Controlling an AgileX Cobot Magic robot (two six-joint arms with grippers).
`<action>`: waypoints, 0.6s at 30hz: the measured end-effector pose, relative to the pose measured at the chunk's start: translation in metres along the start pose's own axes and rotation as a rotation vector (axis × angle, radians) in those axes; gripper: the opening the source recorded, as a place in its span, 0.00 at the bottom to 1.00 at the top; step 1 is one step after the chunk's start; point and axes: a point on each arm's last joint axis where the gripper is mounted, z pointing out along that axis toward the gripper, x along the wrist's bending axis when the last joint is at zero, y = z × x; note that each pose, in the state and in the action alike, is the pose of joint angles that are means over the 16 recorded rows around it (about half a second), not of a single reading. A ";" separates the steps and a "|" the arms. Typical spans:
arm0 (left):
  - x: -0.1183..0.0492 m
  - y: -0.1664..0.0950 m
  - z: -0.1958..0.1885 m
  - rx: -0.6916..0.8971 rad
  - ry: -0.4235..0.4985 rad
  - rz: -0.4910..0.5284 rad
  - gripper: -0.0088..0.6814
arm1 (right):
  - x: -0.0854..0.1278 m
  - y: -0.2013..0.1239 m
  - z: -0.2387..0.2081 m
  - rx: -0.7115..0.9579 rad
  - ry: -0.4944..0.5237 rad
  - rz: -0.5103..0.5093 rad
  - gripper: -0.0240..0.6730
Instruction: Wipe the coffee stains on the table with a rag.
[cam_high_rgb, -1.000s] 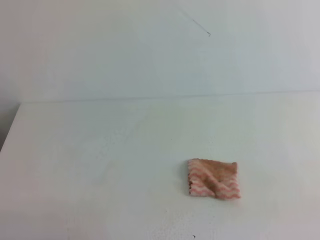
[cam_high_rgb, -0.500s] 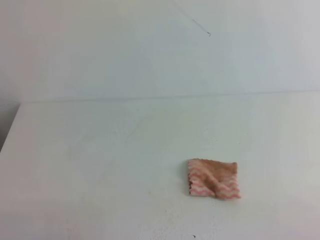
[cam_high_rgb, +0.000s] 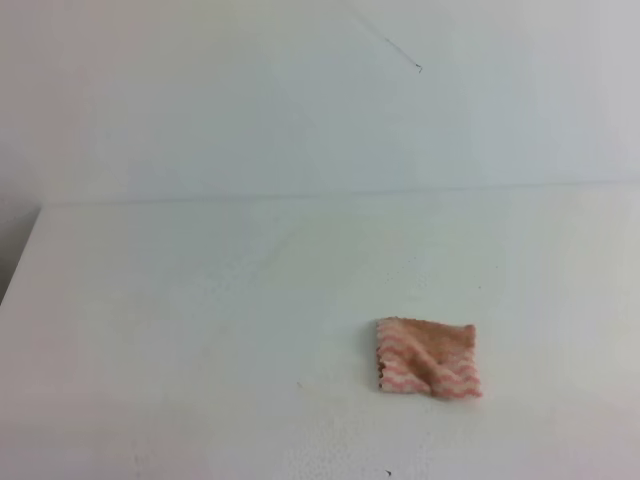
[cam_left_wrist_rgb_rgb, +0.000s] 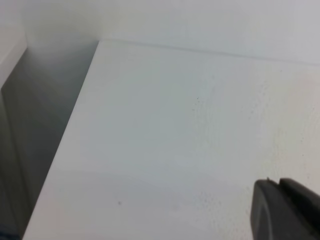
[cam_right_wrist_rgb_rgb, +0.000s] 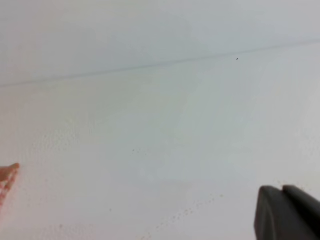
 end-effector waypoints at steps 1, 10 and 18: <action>0.000 0.000 0.000 0.000 0.000 0.000 0.01 | 0.000 0.000 0.000 0.000 0.000 0.000 0.03; 0.000 0.001 0.000 -0.003 -0.001 0.000 0.01 | 0.000 0.000 0.000 -0.001 0.000 -0.078 0.03; 0.000 -0.001 0.000 0.003 0.001 0.001 0.01 | 0.000 0.000 0.000 0.000 0.000 -0.163 0.03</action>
